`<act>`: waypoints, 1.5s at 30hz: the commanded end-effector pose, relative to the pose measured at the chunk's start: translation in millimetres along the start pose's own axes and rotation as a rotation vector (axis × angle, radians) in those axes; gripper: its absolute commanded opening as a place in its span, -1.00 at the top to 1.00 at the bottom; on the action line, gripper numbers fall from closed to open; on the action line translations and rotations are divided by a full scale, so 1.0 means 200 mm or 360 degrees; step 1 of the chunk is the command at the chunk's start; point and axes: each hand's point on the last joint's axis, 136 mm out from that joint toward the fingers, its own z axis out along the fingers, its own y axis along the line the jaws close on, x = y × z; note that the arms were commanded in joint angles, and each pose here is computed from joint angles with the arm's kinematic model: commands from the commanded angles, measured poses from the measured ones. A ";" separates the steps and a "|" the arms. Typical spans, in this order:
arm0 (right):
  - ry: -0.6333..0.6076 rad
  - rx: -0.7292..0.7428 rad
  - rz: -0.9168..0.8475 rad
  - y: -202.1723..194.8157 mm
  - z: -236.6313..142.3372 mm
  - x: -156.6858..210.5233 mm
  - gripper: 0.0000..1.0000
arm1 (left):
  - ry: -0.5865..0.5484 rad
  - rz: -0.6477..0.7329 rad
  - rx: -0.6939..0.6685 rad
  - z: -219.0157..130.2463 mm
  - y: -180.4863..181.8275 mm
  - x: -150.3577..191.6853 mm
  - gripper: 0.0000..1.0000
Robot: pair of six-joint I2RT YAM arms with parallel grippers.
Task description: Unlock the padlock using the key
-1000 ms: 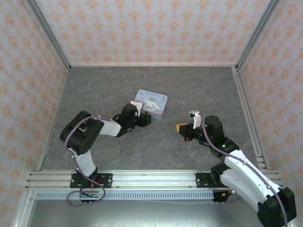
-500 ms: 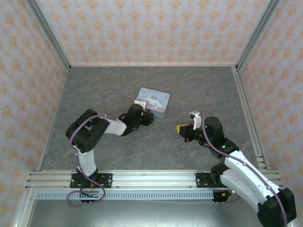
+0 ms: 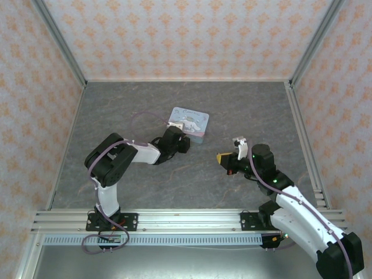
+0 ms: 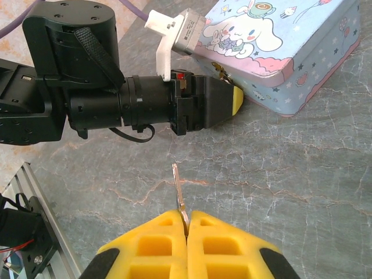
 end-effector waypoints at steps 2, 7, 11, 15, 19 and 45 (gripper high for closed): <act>-0.0039 -0.0006 -0.0045 0.00 0.00 -0.01 1.00 | 0.0142 0.0022 -0.0066 0.05 0.03 0.13 0.38; -0.0028 0.0003 -0.0056 -0.01 0.00 0.01 1.00 | 0.0130 0.0023 -0.0039 0.02 0.01 0.11 0.50; -0.0015 -0.0001 -0.0066 -0.03 0.02 0.04 1.00 | 0.0100 0.0006 0.0028 -0.03 -0.05 0.05 0.55; -0.0004 -0.0017 -0.0071 -0.04 0.04 0.06 1.00 | 0.0102 -0.0023 0.0071 -0.09 -0.10 0.01 0.56; -0.0002 -0.0083 -0.0092 -0.02 0.07 0.07 1.00 | 0.0135 -0.0092 0.0123 -0.15 -0.16 -0.02 0.57; 0.0271 -0.0309 -0.0321 0.06 0.42 0.19 1.00 | 0.0349 -0.0719 0.0407 -0.49 -0.43 -0.13 0.69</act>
